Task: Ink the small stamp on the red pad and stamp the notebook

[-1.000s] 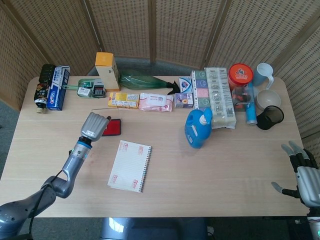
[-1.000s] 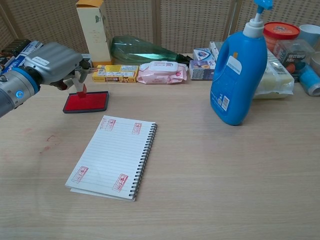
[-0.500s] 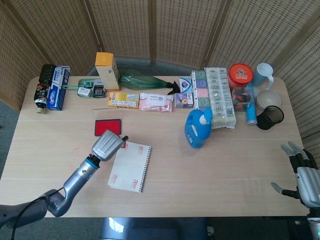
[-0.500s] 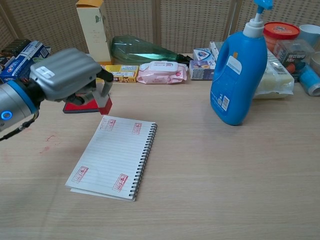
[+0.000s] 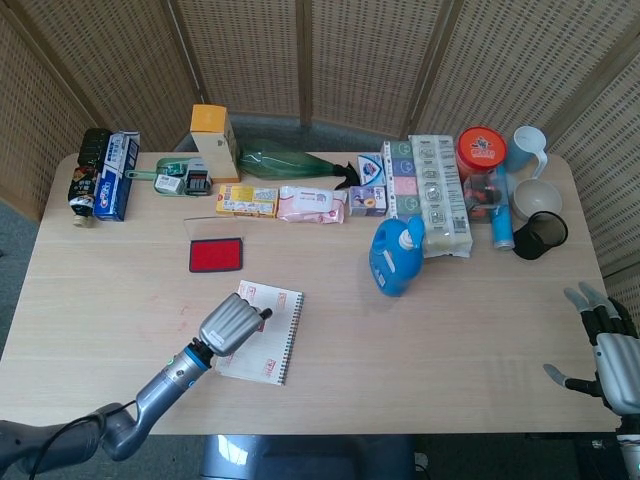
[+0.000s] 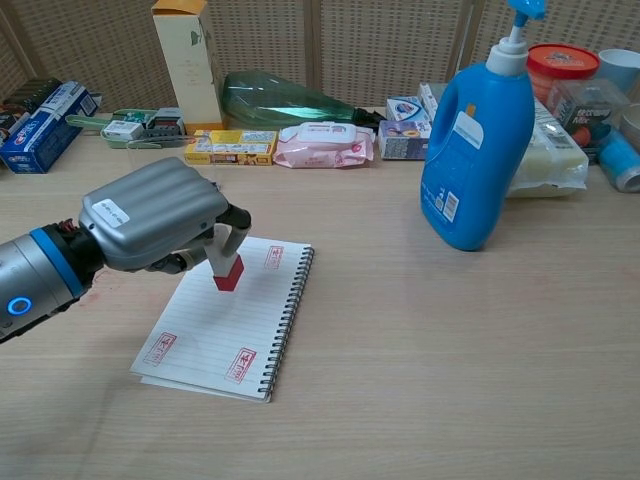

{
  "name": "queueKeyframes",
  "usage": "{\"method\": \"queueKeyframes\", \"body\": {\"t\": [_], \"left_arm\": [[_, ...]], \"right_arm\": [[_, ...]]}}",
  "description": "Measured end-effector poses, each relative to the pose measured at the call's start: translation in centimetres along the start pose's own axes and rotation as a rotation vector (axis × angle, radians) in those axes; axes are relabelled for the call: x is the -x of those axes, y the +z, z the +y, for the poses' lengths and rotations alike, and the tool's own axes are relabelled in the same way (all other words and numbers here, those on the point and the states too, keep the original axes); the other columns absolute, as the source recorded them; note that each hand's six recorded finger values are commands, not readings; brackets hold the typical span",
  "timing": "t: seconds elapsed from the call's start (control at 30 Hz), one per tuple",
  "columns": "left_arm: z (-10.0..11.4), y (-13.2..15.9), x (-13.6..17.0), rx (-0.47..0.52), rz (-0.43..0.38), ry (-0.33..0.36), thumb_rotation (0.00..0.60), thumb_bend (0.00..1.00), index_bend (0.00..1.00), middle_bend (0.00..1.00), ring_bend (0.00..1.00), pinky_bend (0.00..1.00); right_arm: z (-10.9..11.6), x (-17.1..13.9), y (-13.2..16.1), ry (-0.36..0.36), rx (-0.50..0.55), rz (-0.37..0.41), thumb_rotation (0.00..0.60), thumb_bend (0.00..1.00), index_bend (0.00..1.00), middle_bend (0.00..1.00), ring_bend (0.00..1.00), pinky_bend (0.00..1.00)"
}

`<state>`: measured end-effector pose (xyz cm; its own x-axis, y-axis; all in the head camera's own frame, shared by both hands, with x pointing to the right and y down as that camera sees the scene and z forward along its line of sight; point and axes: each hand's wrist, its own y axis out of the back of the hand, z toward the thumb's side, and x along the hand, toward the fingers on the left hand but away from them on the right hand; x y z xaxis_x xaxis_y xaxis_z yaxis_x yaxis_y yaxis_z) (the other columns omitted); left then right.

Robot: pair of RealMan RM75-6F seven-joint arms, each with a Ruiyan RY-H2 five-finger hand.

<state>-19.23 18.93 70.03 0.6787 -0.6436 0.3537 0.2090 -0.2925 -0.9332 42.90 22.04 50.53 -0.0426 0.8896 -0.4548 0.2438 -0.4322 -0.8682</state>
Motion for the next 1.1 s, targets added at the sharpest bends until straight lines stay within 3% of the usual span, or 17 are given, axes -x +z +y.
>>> {"method": "queueKeyframes", "body": {"t": [1.1], "left_arm": [[-2.7,1.3,-0.3,-0.031,-0.012,-0.069,0.6,0.41,0.65,1.0,1.0,1.0]], "right_arm": [[0.1,-0.1,0.0,0.0,0.004,0.002,0.6,0.01,0.06,0.0,0.0,0.0]]}}
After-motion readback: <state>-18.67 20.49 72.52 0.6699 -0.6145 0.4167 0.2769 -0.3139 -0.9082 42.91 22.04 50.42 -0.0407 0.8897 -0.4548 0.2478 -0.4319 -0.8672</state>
